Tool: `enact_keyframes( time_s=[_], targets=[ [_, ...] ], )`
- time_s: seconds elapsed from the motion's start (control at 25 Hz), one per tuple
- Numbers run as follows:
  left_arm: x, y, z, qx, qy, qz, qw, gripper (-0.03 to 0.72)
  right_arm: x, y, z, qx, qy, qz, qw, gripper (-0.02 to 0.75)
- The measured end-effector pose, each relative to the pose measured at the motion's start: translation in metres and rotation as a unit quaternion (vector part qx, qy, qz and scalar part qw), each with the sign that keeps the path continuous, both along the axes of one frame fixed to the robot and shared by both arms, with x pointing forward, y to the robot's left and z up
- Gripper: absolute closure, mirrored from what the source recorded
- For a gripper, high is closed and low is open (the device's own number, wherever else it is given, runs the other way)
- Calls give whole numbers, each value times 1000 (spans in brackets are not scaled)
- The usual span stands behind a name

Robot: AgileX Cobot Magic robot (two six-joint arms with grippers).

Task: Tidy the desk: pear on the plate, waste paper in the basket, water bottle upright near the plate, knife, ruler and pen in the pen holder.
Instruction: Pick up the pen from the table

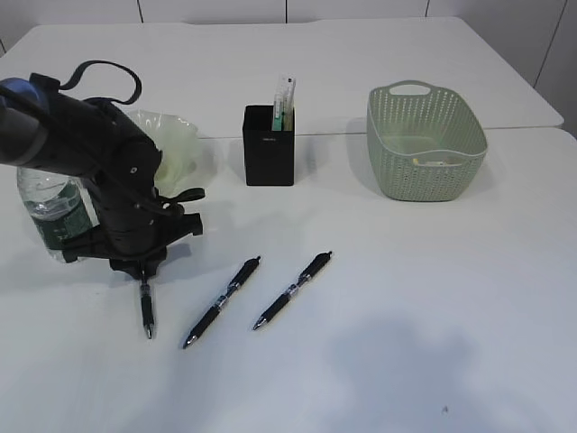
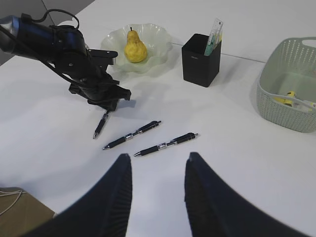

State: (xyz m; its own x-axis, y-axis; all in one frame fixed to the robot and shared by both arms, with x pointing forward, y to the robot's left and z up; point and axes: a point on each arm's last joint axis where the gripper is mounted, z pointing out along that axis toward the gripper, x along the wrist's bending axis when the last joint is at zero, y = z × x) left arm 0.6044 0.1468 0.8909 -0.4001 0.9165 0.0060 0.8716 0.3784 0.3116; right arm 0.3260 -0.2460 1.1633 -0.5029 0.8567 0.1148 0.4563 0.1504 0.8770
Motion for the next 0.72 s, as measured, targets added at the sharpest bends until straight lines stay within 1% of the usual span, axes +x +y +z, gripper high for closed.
enact_keyframes(
  time_s=[0.16,0.36,0.6,0.72],
  targets=[
    [3,-3,2,-12,0,11,1000,609,0,0,0,0,0,0,1000,439],
    [14,-11,18,-32,-19,21,999,609,0,0,0,0,0,0,1000,439],
    [23,-30,37,-39,-48,-20,998,609,0,0,0,0,0,0,1000,439],
    [25,-37,44,-37,-57,-44,997,609,0,0,0,0,0,0,1000,439]
  ],
)
